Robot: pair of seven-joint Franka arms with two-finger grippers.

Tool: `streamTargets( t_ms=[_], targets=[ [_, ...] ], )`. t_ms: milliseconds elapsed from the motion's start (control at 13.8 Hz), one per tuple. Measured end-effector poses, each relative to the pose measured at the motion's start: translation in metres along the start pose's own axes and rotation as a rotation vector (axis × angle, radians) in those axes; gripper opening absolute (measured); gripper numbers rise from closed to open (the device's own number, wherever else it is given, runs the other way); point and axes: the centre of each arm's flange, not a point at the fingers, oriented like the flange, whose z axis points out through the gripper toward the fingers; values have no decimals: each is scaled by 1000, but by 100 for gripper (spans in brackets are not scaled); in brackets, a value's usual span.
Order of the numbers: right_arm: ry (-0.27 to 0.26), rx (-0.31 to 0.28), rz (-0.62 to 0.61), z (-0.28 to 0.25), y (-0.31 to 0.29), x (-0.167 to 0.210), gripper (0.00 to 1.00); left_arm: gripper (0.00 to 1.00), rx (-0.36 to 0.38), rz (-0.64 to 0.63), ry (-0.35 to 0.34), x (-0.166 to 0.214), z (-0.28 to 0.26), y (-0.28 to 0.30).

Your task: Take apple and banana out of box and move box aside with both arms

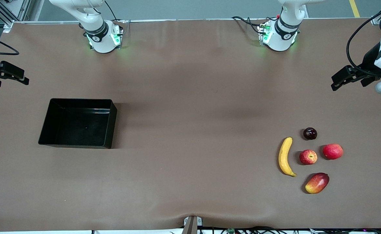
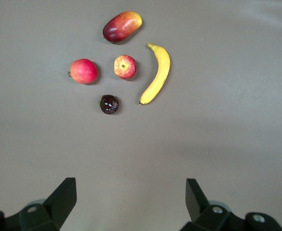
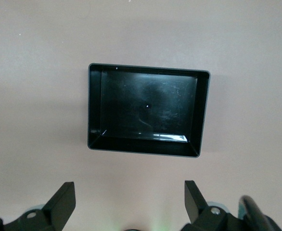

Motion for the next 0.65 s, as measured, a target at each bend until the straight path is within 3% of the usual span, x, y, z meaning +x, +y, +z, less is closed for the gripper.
streamTargets(
  t_ms=[655],
  targets=[
    [12, -15, -2, -12, -1, -2, 100, 100, 4, 10, -19, -2, 1, -1]
  ],
)
